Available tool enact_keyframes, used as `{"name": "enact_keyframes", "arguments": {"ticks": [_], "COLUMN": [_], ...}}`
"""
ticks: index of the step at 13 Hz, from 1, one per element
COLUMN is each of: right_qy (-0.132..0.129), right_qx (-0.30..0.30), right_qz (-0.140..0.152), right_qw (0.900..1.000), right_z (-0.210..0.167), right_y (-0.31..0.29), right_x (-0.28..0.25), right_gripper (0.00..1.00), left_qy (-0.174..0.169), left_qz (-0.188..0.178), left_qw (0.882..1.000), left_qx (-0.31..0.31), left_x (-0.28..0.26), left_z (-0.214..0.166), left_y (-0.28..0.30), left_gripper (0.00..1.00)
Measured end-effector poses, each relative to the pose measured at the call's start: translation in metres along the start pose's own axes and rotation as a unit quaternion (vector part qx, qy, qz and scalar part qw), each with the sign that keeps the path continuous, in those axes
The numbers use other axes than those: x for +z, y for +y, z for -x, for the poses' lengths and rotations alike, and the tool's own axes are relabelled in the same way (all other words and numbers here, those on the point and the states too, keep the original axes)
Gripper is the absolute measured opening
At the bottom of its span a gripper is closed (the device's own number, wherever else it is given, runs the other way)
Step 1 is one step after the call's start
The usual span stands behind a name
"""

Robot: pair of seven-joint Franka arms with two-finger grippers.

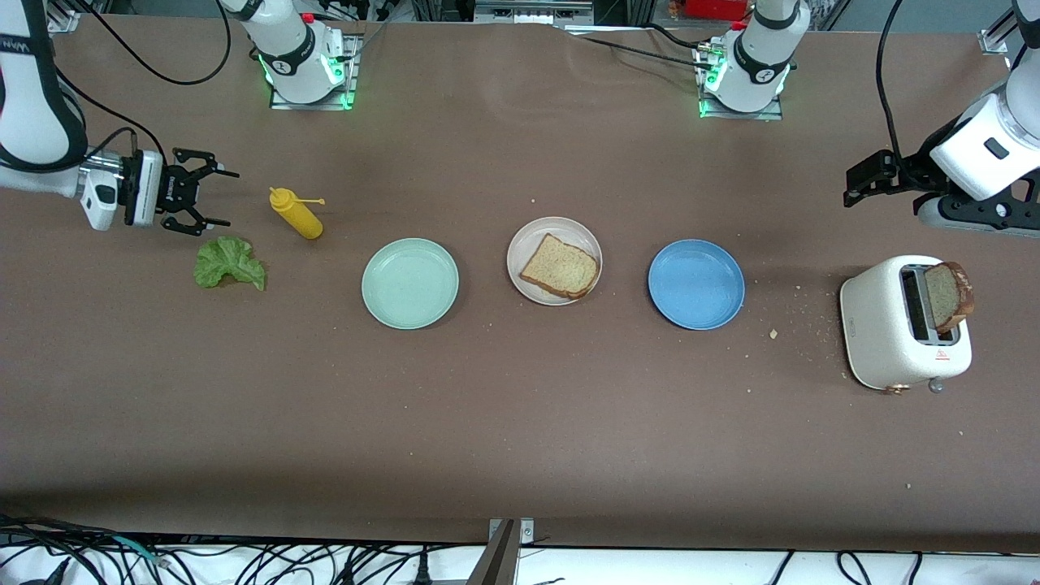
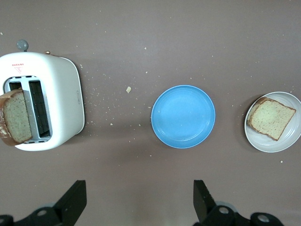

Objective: Make sandwich in beige plate with both arms
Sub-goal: 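Move the right gripper down to the yellow squeeze bottle, then grasp the yellow squeeze bottle with the right gripper and lift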

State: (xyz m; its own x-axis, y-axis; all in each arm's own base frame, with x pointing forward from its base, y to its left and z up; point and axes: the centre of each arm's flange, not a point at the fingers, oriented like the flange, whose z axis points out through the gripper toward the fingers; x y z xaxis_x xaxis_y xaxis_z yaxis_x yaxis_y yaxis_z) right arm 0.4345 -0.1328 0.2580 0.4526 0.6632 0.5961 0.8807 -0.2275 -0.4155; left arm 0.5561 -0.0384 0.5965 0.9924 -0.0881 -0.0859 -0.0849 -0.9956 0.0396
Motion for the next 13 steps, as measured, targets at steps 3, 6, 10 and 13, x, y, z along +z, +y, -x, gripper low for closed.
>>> {"name": "enact_keyframes", "arguments": {"ticks": [3, 6, 10, 13], "right_qy": [0.05, 0.085, 0.129, 0.15], "right_qx": [-0.033, -0.047, -0.092, -0.11], "right_qz": [-0.005, -0.021, -0.044, -0.042], "right_qw": [0.998, 0.995, 0.986, 0.982], "right_z": [0.034, 0.058, 0.063, 0.066], "right_y": [0.012, 0.015, 0.011, 0.012], "right_x": [0.032, 0.057, 0.075, 0.084], "right_gripper": [1.0, 1.0, 1.0, 1.0], "left_qy": [0.0, 0.0, 0.0, 0.0], "left_qz": [0.0, 0.0, 0.0, 0.0], "left_qw": [1.0, 1.0, 1.0, 1.0], "left_qx": [0.0, 0.0, -0.004, -0.005], "left_x": [0.0, 0.0, 0.0, 0.0], "left_z": [0.0, 0.0, 0.0, 0.0], "left_y": [0.0, 0.0, -0.004, -0.006], "left_gripper": [1.0, 1.0, 1.0, 1.0]}}
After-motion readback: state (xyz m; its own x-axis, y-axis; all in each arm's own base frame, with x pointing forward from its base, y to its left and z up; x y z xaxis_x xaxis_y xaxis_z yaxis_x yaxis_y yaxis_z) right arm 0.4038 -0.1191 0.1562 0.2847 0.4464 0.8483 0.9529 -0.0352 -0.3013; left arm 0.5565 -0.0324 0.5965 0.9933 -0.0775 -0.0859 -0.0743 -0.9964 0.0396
